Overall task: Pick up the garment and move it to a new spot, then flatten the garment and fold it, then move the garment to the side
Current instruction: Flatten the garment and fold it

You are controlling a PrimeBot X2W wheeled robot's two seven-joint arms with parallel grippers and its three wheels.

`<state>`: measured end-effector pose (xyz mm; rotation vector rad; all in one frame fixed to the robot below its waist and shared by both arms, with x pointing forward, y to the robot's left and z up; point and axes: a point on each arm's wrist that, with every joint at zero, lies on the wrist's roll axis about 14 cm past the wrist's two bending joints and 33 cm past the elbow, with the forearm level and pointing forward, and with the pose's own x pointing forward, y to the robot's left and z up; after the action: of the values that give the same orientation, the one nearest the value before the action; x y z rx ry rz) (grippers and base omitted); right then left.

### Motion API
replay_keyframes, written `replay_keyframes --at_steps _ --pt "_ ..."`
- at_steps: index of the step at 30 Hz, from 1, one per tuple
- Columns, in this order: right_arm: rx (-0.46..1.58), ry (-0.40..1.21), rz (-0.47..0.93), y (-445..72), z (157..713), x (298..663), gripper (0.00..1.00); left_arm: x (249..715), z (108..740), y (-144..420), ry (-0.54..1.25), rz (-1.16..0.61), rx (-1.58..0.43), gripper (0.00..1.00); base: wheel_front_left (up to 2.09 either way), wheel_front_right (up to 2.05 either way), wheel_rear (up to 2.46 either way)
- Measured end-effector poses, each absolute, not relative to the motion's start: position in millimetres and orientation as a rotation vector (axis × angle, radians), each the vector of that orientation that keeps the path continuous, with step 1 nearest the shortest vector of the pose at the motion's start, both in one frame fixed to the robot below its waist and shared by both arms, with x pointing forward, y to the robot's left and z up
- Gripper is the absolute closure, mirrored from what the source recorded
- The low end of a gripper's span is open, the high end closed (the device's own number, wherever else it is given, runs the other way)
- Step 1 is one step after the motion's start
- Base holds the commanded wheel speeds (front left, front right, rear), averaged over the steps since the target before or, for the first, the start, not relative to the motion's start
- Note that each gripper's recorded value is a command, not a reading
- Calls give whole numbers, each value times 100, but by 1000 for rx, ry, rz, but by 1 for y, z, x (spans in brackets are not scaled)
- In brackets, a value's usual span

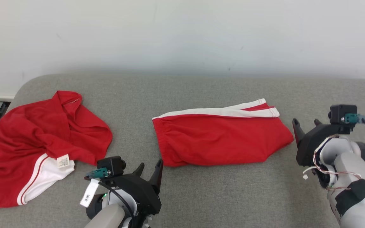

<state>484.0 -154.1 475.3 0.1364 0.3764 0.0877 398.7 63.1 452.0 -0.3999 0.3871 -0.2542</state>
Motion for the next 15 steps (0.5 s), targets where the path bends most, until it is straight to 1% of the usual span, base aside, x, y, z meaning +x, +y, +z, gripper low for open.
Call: replay_keyframes --at_steps 4,10,15 --pt "150 397 73 -159 468 476 0 394 450 55 399 -289 -366 0 0 0 0" --pt "187 442 48 -165 452 480 0 396 443 46 428 -316 -355 0 0 0 0" --pt "209 498 25 -170 432 485 0 410 445 43 423 -337 -311 0 0 0 0"
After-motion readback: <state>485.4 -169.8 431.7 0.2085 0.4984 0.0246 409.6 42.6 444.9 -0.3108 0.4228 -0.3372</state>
